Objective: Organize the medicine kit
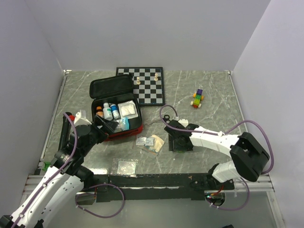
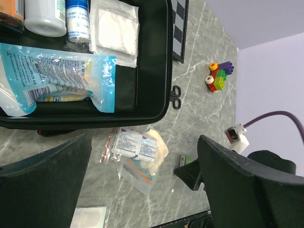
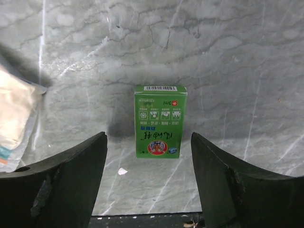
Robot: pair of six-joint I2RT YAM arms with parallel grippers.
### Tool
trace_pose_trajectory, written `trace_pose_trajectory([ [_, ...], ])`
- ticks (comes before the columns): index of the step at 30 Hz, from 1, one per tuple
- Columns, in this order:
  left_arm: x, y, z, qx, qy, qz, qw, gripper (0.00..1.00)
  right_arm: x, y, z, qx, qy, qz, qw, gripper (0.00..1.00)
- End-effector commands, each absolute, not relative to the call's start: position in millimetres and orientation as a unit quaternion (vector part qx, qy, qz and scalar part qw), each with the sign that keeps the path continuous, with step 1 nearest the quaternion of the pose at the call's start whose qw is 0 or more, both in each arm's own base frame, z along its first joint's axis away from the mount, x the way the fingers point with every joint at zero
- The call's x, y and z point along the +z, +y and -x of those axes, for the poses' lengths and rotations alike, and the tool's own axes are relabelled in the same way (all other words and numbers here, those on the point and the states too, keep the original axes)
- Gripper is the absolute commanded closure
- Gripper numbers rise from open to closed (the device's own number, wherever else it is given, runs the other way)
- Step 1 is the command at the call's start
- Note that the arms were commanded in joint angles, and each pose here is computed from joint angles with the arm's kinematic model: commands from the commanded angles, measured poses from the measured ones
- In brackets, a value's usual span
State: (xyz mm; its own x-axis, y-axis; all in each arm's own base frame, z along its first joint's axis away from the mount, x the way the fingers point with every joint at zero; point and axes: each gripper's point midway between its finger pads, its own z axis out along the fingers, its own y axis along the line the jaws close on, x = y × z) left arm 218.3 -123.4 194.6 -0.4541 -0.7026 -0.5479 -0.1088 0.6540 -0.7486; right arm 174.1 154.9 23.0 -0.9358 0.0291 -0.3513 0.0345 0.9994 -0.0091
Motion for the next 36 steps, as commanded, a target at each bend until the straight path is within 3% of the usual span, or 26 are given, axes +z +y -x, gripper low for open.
trace_pose_trajectory([
  [1,205,-126,-217,-0.342,0.778,0.253,0.462,0.04,23,161,-180,0.005,0.982,-0.025,0.186,0.25],
  [14,203,-126,-218,-0.341,0.779,0.253,0.462,0.04,11,160,-174,0.006,0.984,-0.023,0.174,0.51],
  [21,207,-126,-219,-0.341,0.778,0.251,0.464,0.04,34,164,-182,0.021,0.977,-0.020,0.210,0.57],
  [29,213,-119,-217,-0.336,0.772,0.260,0.473,0.04,115,185,-209,0.074,0.952,0.011,0.298,0.59],
  [36,224,-107,-215,-0.322,0.761,0.274,0.492,0.04,170,246,-256,0.122,0.930,0.077,0.338,0.60],
])
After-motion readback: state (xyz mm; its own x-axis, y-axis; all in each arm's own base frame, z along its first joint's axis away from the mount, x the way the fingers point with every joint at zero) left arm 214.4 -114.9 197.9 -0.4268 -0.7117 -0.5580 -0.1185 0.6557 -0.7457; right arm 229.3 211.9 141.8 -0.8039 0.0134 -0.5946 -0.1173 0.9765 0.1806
